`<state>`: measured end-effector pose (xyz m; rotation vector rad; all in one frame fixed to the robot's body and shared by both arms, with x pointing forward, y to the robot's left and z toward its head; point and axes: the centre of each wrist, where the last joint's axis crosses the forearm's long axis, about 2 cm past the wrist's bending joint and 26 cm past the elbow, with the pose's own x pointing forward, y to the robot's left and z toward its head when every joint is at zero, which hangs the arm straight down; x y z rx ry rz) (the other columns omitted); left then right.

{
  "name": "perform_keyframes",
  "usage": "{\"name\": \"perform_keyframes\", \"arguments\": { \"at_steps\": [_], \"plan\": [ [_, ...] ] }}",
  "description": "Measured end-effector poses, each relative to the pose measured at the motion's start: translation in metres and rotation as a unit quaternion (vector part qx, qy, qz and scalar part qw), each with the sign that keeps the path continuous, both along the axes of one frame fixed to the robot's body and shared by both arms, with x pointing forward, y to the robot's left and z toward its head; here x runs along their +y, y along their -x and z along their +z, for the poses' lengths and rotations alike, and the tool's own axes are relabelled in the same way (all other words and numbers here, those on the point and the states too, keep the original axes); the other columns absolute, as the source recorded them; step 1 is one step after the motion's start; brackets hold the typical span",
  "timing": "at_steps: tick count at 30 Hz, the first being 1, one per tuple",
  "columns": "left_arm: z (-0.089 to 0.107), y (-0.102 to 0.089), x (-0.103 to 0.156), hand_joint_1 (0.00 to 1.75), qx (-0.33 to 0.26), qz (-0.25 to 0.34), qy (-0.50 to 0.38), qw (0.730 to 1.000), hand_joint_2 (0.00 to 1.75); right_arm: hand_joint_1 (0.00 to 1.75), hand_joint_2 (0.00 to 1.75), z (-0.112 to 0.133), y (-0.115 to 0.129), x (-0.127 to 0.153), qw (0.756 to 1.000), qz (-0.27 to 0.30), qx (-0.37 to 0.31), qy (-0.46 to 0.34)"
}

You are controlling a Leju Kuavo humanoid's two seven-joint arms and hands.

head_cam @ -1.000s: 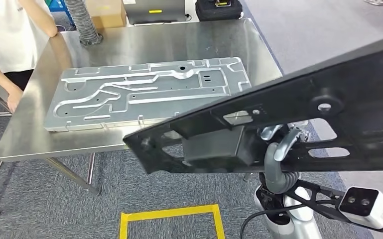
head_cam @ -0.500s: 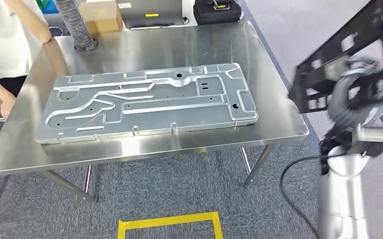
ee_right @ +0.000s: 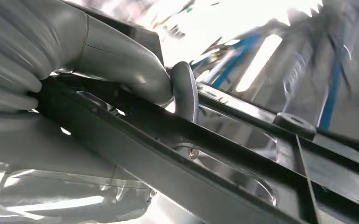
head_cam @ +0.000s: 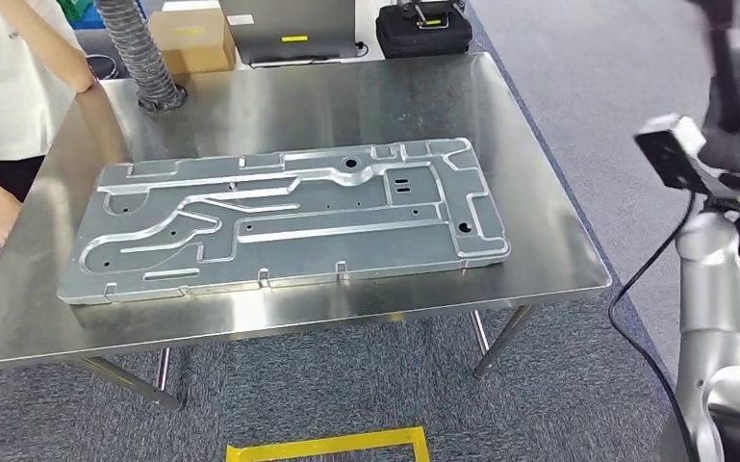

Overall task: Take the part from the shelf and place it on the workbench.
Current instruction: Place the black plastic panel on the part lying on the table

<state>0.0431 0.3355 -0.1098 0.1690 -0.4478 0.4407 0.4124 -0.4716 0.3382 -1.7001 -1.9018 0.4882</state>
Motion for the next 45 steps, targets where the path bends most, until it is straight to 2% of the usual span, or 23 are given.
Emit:
{"name": "perform_keyframes", "arguments": {
  "at_steps": [2, 4, 6, 9, 14, 17, 21, 25, 29, 38, 45],
  "plan": [
    [0.0, -0.004, 0.0, 0.0, -0.005, -0.004, 0.001, 1.0, 0.0, 1.75, 1.75, 0.013, -0.022, 0.015, 0.994, -0.033, 0.061, 0.079],
    [0.001, -0.009, 0.0, 0.0, -0.01, -0.008, 0.002, 1.0, 0.0, 1.75, 1.75, 0.018, -0.044, 0.041, 0.981, -0.037, 0.124, 0.141],
    [0.001, -0.011, 0.0, 0.0, -0.012, -0.012, 0.001, 1.0, 0.0, 1.75, 1.75, 0.01, -0.063, 0.072, 0.964, -0.021, 0.186, 0.191],
    [0.001, -0.012, 0.0, 0.0, -0.011, -0.015, -0.002, 1.0, 0.0, 1.75, 1.75, -0.016, -0.08, 0.131, 0.932, 0.028, 0.261, 0.249],
    [0.002, -0.014, 0.0, 0.0, -0.011, -0.017, -0.006, 1.0, 0.0, 1.75, 1.75, -0.056, -0.08, 0.217, 0.882, 0.107, 0.336, 0.311],
    [0.002, -0.014, 0.0, 0.0, -0.01, -0.02, -0.008, 1.0, 0.0, 1.75, 1.75, -0.062, -0.077, 0.251, 0.862, 0.144, 0.355, 0.331],
    [0.001, -0.012, 0.0, 0.0, -0.008, -0.027, -0.007, 1.0, 0.0, 1.75, 1.75, -0.074, -0.069, 0.285, 0.847, 0.184, 0.37, 0.334],
    [0.001, -0.011, 0.0, 0.0, -0.007, -0.032, -0.009, 0.999, 0.0, 1.75, 1.75, -0.082, -0.061, 0.31, 0.842, 0.214, 0.372, 0.326],
    [0.001, -0.011, -0.001, 0.0, -0.012, -0.04, -0.012, 0.999, 0.0, 1.75, 1.75, -0.086, -0.056, 0.323, 0.841, 0.223, 0.373, 0.321],
    [0.001, -0.011, -0.001, 0.0, -0.03, -0.054, -0.019, 0.998, 0.0, 1.75, 1.75, -0.106, -0.048, 0.327, 0.845, 0.23, 0.378, 0.299],
    [0.001, -0.011, -0.006, 0.0, -0.039, -0.058, -0.021, 0.997, 0.0, 1.75, 1.75, -0.111, -0.043, 0.335, 0.846, 0.254, 0.371, 0.287]
  ]
}}
